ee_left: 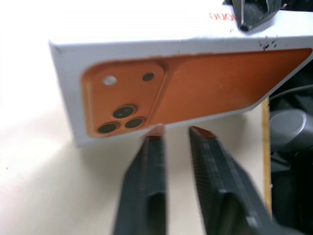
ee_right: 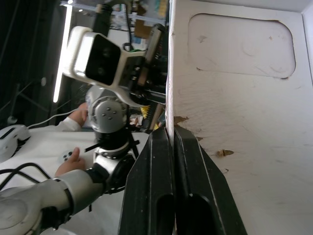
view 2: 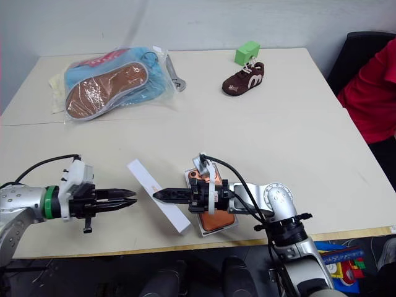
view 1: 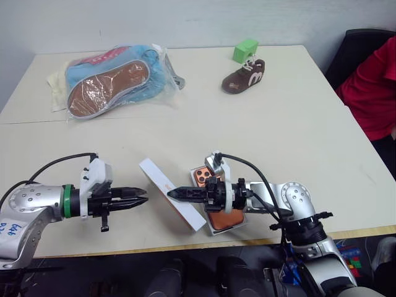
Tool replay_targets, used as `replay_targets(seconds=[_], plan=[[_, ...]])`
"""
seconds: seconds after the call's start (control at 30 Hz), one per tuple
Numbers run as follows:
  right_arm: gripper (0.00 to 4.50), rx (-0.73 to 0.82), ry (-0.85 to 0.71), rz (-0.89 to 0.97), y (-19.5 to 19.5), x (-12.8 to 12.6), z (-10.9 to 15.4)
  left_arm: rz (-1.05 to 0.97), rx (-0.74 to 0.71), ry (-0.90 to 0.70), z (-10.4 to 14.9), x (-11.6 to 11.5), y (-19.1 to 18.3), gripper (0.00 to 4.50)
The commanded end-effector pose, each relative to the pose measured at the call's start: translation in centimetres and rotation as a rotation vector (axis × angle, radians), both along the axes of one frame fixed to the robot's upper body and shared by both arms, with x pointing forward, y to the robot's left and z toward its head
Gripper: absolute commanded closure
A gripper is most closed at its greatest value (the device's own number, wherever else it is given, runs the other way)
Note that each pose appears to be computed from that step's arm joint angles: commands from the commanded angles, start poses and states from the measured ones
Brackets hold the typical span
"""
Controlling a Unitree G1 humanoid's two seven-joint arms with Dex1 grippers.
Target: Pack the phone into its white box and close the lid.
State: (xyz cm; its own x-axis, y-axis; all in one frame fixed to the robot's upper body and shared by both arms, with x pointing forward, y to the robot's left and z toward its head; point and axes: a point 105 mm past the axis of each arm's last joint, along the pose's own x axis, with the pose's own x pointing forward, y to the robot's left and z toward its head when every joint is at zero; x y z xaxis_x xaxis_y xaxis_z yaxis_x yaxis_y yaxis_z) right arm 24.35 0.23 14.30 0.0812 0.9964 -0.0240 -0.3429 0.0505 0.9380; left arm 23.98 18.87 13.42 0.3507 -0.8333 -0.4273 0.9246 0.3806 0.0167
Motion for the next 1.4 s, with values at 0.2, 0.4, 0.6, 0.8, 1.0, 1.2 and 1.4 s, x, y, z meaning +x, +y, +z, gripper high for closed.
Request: replay_targets(seconds=[0.2,0.4,0.6,0.8,1.0,1.2,1.4], plan=[[4.50,-0.085,-0.057,-0.093,-2.1,-0.5,-0.5,-0.100,0.037,-0.066,-1.6,2.9,-3.3,4.48],[3.30,-0.133,-0.084,-0.144,-3.3,-1.0,-0.9,-0.196,0.004,-0.090,-1.6,4.3,-6.1,4.50],[1.96,-0.210,-0.222,-0.249,-6.9,-1.0,0.6,-0.272,-0.015,-0.098,-1.5,5.0,-7.6,4.50],[1.96,-0.213,-0.415,-0.321,-11.6,-1.4,4.7,-0.350,-0.051,-0.114,-1.2,5.4,-10.1,4.50],[2.77,-0.405,-0.696,-0.052,-11.7,-5.4,3.5,-0.351,-0.103,-0.155,0.0,6.6,-11.7,4.50],[4.47,-0.585,-0.883,0.218,-12.2,-7.4,-1.0,-0.406,-0.107,-0.079,1.4,6.0,-9.9,4.50],[4.47,-0.687,-0.947,0.250,-13.2,-6.4,-4.6,-0.465,0.087,-0.106,-1.4,6.4,-8.8,4.50]])
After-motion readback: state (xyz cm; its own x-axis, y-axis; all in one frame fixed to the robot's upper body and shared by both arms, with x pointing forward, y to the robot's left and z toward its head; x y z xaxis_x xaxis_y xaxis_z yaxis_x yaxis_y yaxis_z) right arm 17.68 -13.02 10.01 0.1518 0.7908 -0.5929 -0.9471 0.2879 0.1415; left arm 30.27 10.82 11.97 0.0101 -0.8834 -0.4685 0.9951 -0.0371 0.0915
